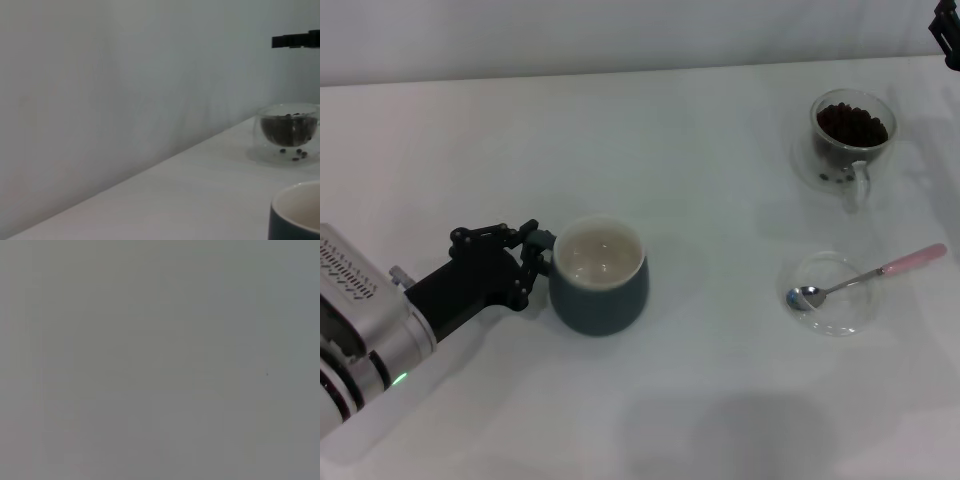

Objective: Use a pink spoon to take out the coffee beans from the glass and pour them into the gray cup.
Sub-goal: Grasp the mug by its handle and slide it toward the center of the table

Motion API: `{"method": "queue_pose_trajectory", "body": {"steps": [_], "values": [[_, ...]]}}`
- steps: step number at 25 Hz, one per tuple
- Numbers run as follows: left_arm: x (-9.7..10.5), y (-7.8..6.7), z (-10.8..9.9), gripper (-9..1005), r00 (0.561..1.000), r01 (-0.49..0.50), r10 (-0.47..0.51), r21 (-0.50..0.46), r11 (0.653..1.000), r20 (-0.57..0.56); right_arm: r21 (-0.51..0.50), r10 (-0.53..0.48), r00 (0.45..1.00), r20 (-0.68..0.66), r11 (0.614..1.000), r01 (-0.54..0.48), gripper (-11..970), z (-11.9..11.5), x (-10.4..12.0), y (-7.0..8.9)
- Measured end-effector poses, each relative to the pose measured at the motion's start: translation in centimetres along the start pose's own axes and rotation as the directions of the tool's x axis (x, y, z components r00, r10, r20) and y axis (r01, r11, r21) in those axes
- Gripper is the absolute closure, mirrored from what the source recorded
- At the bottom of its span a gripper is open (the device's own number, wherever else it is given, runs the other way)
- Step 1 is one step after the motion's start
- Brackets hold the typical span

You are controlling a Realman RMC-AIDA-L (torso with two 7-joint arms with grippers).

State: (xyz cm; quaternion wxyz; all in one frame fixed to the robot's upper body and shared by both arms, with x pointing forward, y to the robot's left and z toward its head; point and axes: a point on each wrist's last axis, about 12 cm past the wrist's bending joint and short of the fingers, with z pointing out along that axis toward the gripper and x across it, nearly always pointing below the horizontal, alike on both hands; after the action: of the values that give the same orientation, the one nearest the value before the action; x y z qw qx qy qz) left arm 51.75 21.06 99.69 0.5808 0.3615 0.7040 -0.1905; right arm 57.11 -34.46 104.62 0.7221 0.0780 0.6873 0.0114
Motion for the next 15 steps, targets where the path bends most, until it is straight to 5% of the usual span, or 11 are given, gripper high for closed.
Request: {"method": "queue_pose_trajectory", "body": {"steps": [6, 15], "values": [[0.4, -0.1, -0.5, 815, 1.000, 0.015, -0.015, -0.011, 1.000, -0.003, 0.000, 0.000, 1.000, 0.001, 1.000, 0.000, 101, 0.0, 0.0, 0.0], [1.3, -0.5, -1.8, 492, 0.998, 0.058, -0.058, -0.052, 0.997, -0.007, -0.007, 0.012, 1.000, 0.020, 1.000, -0.012, 101, -0.4, 0.0, 0.1]]}}
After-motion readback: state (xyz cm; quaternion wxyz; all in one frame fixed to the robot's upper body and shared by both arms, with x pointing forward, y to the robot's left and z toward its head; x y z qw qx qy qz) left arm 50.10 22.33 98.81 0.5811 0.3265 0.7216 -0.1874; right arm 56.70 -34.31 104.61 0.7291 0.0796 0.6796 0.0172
